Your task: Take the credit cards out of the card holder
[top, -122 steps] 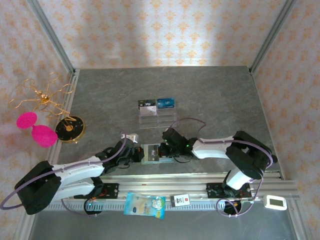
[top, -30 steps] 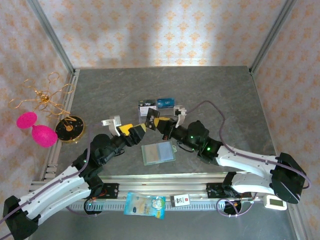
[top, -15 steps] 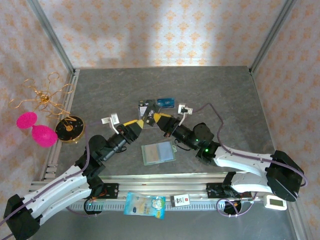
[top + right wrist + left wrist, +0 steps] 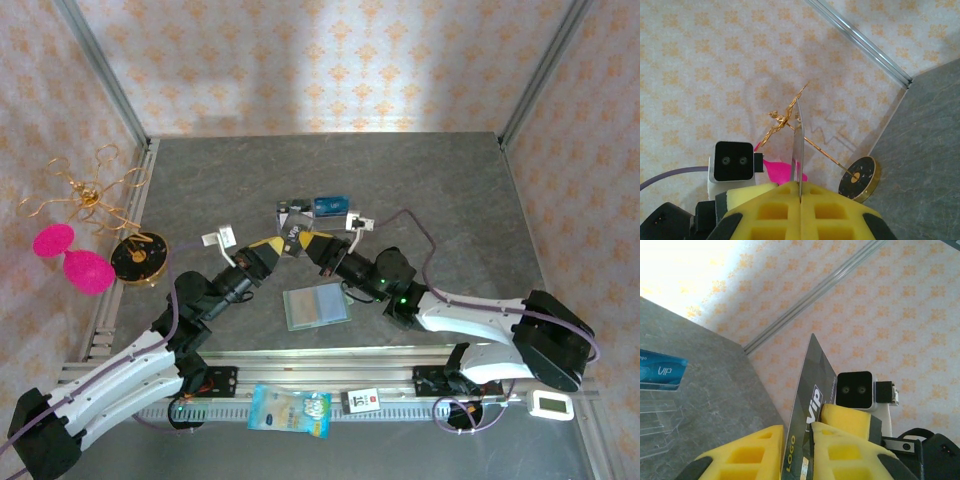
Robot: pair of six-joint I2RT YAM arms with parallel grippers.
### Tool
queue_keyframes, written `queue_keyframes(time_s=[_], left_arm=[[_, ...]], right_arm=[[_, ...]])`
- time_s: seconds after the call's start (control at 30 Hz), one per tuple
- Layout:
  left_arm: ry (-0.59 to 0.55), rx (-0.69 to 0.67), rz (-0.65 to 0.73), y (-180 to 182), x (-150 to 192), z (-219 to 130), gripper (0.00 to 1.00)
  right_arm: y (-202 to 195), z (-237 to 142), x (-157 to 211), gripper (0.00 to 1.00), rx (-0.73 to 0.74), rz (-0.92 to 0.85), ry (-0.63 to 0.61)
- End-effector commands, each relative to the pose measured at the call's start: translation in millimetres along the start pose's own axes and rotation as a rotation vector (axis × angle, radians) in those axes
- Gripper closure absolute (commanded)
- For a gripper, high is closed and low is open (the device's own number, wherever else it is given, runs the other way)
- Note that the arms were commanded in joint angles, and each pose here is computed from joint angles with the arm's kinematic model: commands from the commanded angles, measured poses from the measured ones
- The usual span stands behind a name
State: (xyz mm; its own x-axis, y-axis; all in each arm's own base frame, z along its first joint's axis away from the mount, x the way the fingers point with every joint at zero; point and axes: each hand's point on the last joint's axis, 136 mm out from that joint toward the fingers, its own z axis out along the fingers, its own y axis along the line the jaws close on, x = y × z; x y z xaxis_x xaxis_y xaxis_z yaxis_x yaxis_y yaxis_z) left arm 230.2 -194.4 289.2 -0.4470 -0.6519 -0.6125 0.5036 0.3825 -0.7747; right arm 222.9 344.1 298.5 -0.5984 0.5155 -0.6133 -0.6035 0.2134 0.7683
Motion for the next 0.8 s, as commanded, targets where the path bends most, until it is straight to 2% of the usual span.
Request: queue_keyframes(time_s=[0.0, 0.07, 0.1, 0.13, 0.27, 0.3, 0.43, 0.57, 0.77], left_arm=[[-0.01, 0.071, 0.019, -17, -5, -2, 0.85], [-0.008, 0.063, 0.036, -17, -6, 0, 0.92], [-0.007, 0.058, 0.053, -18, -8, 0, 1.0], [-0.002, 0.046, 0.073, -18, -9, 1, 1.0], [0.029, -0.031, 0.239, -17, -20, 6, 1.0], [0.038, -0.057, 0.288, -15, -24, 8, 1.0], [0.111, -0.087, 0.461, -22, -31, 20, 1.0], [0.232, -0.08, 0.684, -26, -37, 40, 1.0], [0.419, -0.063, 0.943, 1, -46, 60, 1.0]], right_arm=[[10, 8, 6, 1.0, -0.037, 0.009, 0.03], [8, 10, 12, 1.0, -0.029, 0.012, 0.057], [6, 11, 14, 1.0, -0.023, 0.007, 0.073], [7, 12, 17, 1.0, -0.024, -0.005, 0.093], [-10, 2, 9, 0.75, 0.065, -0.067, 0.154], [-18, -7, 0, 0.72, 0.093, -0.074, 0.142], [-32, -38, -35, 0.7, 0.145, -0.104, 0.1], [-39, -61, -67, 0.72, 0.168, -0.157, 0.058], [-58, -73, -91, 0.72, 0.206, -0.158, 0.023]])
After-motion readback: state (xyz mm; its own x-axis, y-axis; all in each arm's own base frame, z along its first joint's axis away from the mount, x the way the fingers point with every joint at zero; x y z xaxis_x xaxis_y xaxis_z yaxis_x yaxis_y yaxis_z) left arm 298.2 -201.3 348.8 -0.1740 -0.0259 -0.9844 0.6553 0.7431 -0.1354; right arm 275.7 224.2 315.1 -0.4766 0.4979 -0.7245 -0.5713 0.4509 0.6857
